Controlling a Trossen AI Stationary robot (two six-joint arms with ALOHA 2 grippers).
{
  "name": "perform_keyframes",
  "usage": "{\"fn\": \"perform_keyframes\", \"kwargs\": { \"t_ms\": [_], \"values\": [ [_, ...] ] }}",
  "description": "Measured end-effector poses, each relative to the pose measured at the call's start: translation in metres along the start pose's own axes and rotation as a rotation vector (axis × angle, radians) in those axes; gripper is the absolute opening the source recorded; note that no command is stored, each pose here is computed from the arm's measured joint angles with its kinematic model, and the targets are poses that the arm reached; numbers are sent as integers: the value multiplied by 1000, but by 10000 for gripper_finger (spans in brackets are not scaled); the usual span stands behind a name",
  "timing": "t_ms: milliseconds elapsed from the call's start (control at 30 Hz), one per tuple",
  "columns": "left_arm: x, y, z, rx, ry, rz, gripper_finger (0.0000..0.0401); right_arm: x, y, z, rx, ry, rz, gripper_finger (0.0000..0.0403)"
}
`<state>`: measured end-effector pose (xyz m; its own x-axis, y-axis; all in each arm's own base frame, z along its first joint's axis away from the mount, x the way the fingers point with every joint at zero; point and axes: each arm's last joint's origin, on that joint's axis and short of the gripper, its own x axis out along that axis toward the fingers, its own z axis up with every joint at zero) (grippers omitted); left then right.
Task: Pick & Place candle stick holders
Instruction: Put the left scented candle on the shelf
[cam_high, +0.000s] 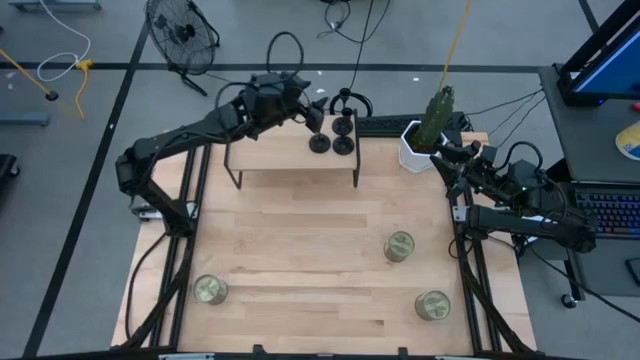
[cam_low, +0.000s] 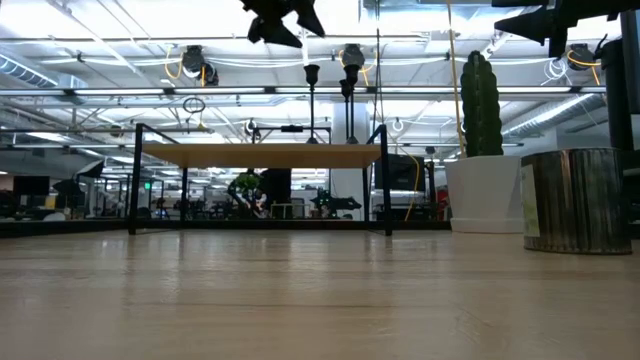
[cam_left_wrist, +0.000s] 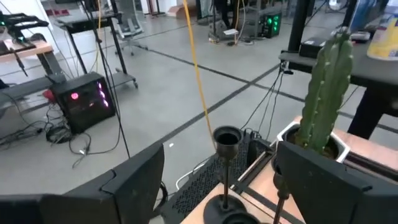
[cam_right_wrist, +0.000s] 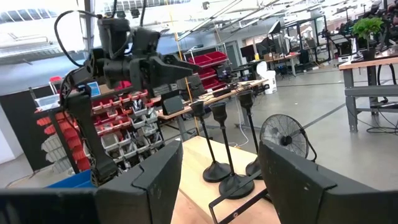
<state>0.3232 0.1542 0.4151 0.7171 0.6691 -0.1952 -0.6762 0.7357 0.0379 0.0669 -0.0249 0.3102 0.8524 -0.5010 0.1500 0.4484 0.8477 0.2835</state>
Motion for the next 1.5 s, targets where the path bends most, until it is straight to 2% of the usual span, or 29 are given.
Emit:
{"fn": "perform_keyframes", "kwargs": {
  "t_ms": [267, 600, 833, 1033, 1167, 1333, 1433, 1500],
  "values": [
    [-46, 0, 19, -2, -21, -44, 319, 0, 0, 0, -1, 2, 0, 208],
    [-116, -14, 15, -93, 156, -166, 319, 0, 0, 0, -1, 3, -1, 208],
    [-162, -24, 0, -180, 374, -278, 319, 0, 0, 0, -1, 3, 0, 208],
    [-193, -29, -20, -265, 641, -330, 319, 0, 0, 0, -1, 3, -1, 208],
    [-210, -29, -35, -301, 852, -285, 319, 0, 0, 0, -1, 3, -1, 208],
    [-229, -24, -49, -326, 1073, -145, 319, 0, 0, -1, -2, 6, -1, 208],
    [-234, -27, -52, -361, 1082, -155, 319, 0, 0, -1, -2, 6, -1, 208],
    [-237, -29, -54, -345, 1093, -161, 319, 0, 0, -1, -2, 6, -1, 208]
  ]
}}
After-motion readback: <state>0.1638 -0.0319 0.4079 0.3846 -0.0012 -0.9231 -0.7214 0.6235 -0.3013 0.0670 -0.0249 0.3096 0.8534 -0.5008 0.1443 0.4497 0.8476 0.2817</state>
